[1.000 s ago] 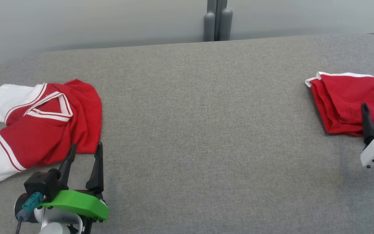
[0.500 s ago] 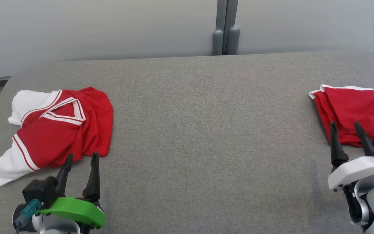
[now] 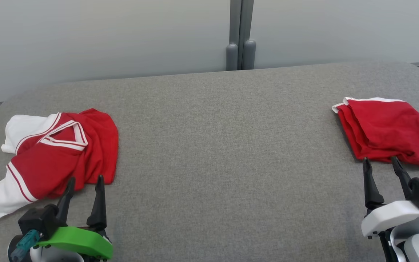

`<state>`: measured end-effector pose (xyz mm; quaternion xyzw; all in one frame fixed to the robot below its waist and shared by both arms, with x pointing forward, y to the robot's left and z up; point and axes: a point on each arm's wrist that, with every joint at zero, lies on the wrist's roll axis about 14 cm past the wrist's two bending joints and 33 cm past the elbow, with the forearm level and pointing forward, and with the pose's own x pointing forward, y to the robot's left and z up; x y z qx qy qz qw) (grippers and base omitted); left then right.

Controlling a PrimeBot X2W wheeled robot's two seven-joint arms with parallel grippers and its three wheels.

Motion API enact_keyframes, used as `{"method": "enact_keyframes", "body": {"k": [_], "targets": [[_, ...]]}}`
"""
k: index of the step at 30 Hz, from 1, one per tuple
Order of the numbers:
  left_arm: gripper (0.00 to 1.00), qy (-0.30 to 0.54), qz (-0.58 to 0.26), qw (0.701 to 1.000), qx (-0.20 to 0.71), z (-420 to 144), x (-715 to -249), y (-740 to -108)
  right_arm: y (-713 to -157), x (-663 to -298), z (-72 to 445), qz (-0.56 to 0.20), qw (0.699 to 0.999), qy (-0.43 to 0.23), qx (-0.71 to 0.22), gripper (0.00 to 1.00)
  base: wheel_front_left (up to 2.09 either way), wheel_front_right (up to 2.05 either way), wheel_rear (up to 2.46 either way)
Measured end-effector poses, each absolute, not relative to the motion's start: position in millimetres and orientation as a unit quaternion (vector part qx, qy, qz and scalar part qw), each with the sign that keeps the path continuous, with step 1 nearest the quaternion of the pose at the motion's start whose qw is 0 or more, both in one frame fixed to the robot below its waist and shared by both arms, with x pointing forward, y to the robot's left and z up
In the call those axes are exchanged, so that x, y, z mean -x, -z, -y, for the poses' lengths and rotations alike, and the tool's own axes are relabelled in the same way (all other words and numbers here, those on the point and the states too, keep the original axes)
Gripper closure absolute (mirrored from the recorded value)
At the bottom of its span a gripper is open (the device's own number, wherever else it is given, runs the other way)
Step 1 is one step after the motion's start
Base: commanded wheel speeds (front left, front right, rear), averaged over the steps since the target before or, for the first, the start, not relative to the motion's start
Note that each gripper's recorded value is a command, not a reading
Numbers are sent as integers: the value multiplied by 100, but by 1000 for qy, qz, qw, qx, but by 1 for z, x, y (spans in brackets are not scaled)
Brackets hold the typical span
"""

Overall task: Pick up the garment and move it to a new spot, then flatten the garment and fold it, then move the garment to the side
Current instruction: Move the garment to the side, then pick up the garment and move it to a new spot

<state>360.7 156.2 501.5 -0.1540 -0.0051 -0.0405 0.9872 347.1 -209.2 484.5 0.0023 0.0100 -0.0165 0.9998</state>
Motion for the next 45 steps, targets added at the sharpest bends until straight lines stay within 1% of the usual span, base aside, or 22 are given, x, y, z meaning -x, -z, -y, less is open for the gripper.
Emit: {"method": "enact_keyframes", "body": {"k": [4,16,22,25,29,34,39,45], "targets": [[0,45,7,987,157,-153,-361,-502,-481,-340,208,-13,1000,24,-8,0,0,0,0],[0,43,10,987,157,-153,-358,-502,-484,-337,202,-6,1000,21,2,0,0,0,0],[0,7,17,986,167,-171,-350,-502,-488,-349,164,2,999,-34,-1,0,0,0,0],[0,-37,25,985,164,-198,-344,-504,-488,-352,133,2,996,-86,-2,0,0,0,0],[0,-103,29,980,165,-233,-323,-499,-492,-356,90,10,987,-163,2,0,0,0,0],[0,-154,20,973,171,-256,-293,-488,-499,-357,44,22,971,-238,-1,0,0,0,0],[0,-180,25,969,167,-270,-274,-487,-498,-357,20,20,963,-269,-5,0,0,0,0],[0,-197,32,965,170,-277,-255,-487,-502,-362,1,25,958,-286,-6,0,0,0,0]]}}
